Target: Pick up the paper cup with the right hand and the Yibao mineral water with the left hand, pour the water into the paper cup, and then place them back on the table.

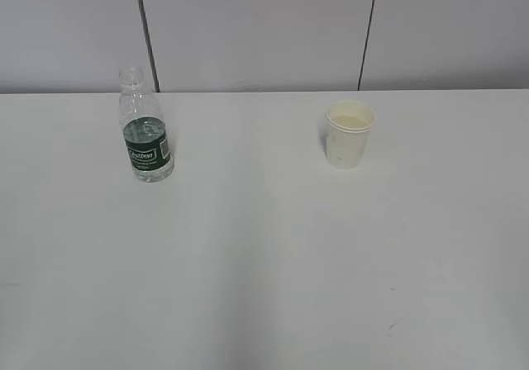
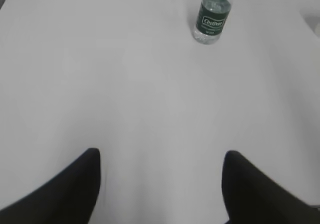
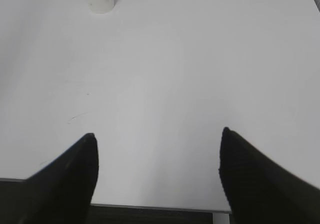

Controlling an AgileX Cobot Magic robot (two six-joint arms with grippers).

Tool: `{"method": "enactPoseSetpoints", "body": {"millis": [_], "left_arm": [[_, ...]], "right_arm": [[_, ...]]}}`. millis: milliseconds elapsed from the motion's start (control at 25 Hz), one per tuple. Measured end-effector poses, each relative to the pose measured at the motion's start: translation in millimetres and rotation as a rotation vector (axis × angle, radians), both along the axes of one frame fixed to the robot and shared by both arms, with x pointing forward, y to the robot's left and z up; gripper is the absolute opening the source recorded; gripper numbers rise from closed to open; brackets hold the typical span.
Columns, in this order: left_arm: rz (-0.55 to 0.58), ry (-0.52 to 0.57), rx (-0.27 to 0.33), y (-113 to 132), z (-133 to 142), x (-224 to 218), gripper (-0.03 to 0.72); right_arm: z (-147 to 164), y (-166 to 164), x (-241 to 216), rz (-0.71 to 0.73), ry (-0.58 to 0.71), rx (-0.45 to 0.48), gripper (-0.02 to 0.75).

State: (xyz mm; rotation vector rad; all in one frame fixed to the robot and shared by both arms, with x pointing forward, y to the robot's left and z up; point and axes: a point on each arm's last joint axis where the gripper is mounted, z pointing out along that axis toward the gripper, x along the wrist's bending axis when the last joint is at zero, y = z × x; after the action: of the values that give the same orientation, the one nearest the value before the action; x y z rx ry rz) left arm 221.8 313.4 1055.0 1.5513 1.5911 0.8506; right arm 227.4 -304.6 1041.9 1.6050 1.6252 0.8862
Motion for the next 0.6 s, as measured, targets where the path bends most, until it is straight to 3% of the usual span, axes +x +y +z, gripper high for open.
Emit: {"method": "enactPoseSetpoints", "body": {"millis": [600], "left_arm": [[-0.008, -0.036, -0.003, -1.7, -3.1, 6.8, 0.469]], "right_arm": [[0.0, 0.5, 1.2, 0.007, -0.010, -0.002, 0.586]]}}
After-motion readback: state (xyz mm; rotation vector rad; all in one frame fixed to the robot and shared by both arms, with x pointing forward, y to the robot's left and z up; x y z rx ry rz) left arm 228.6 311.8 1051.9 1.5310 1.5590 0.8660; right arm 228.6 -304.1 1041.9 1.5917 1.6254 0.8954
